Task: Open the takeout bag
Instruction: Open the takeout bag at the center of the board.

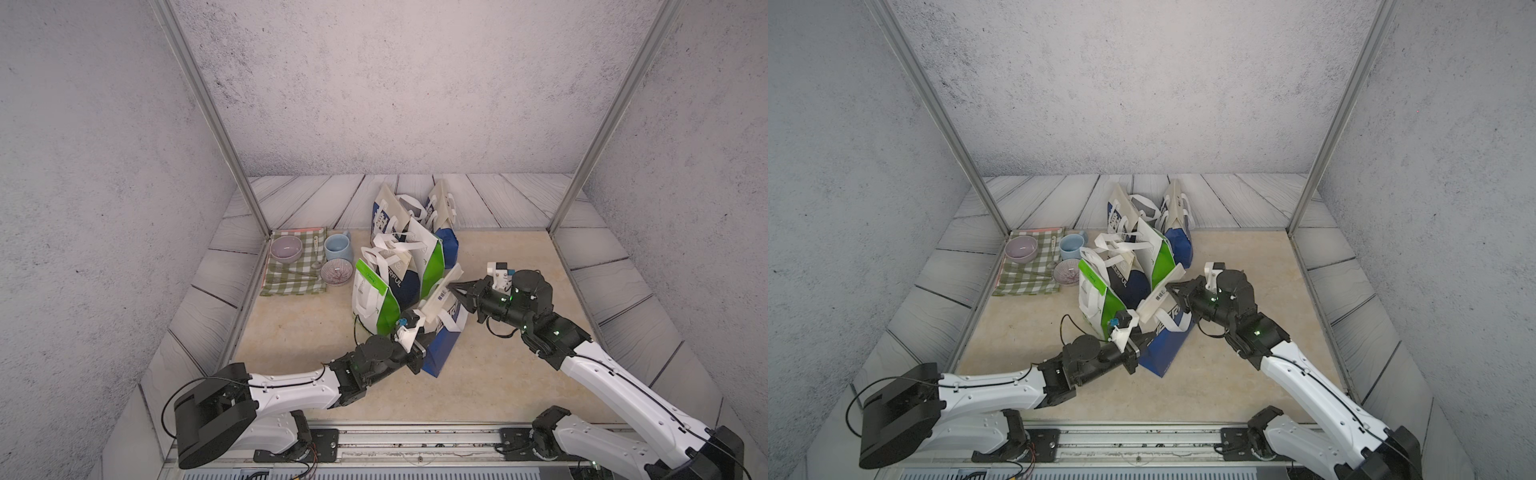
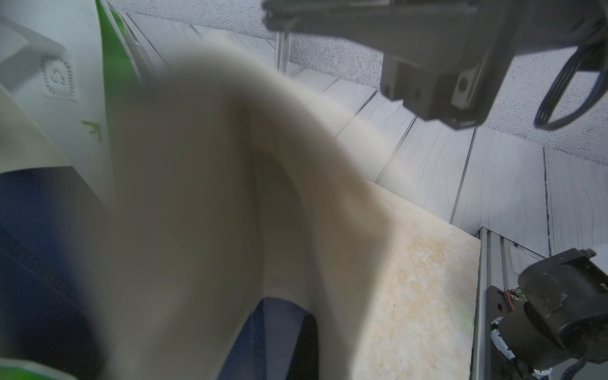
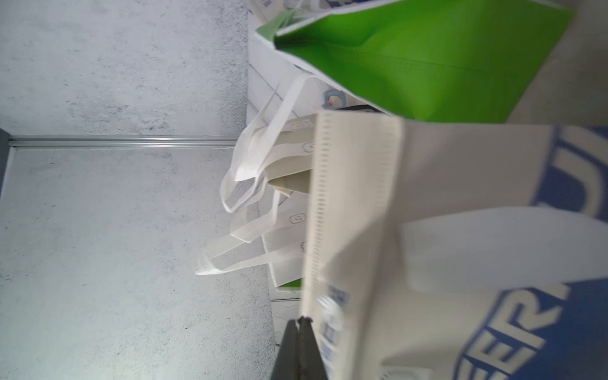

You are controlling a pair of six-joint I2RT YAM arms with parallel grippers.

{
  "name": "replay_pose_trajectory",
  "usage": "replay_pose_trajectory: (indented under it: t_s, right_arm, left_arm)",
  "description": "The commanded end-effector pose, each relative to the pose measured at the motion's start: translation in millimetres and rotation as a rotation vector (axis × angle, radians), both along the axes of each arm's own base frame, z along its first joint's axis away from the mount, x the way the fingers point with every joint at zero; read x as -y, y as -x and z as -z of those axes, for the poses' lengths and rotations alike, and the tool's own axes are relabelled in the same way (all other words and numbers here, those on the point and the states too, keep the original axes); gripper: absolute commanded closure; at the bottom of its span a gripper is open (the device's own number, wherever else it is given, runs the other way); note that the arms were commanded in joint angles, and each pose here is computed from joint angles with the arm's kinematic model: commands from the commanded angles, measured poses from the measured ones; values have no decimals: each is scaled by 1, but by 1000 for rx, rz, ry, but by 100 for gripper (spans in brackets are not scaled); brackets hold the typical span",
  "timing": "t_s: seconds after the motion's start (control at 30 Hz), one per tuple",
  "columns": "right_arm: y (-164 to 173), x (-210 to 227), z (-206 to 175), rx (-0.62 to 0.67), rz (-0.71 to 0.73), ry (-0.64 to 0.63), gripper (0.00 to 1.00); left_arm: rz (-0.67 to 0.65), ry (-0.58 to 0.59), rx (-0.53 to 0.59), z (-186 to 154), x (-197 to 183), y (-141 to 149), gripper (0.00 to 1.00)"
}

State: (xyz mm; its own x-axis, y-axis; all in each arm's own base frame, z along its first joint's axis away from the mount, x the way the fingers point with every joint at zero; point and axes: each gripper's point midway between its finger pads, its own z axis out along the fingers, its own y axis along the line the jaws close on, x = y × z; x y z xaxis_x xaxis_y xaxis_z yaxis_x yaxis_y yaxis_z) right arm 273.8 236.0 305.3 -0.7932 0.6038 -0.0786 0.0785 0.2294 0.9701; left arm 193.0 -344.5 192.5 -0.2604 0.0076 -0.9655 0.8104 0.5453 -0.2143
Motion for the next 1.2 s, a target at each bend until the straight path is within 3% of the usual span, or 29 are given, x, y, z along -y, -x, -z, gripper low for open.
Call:
replay_pose_trajectory:
  t_s: [0.0, 0.2, 0.3, 0.4, 0.43, 0.5, 0.63, 0.83, 1.17]
  right_arm:
    - [0, -2, -42, 130, -23, -47, 100]
    - [1, -1, -39, 131, -28, -31, 100]
    - [3, 2, -37, 141, -33, 35, 100]
    - [6, 9, -26, 146, -42, 102, 61]
    - [8, 11, -23, 147, -46, 104, 53]
    - [11, 15, -17, 150, -47, 114, 47]
    - [20, 23, 10, 108, -53, 175, 43]
    - [23, 20, 32, 60, -75, 167, 41]
    - [9, 3, 28, 50, -105, 99, 41]
  left_arm:
    - [16, -33, -7, 10, -2, 5, 100]
    - [12, -34, -6, 10, -3, 5, 100]
    - [11, -35, -5, 10, -3, 5, 100]
    - [12, -35, -4, 10, -3, 5, 100]
    - [11, -33, -3, 9, -3, 5, 100]
    - [9, -35, -2, 10, -3, 4, 100]
    - [12, -34, -4, 10, -3, 5, 100]
    - [12, -34, -4, 10, -3, 5, 100]
    - [14, -36, -4, 10, -2, 5, 100]
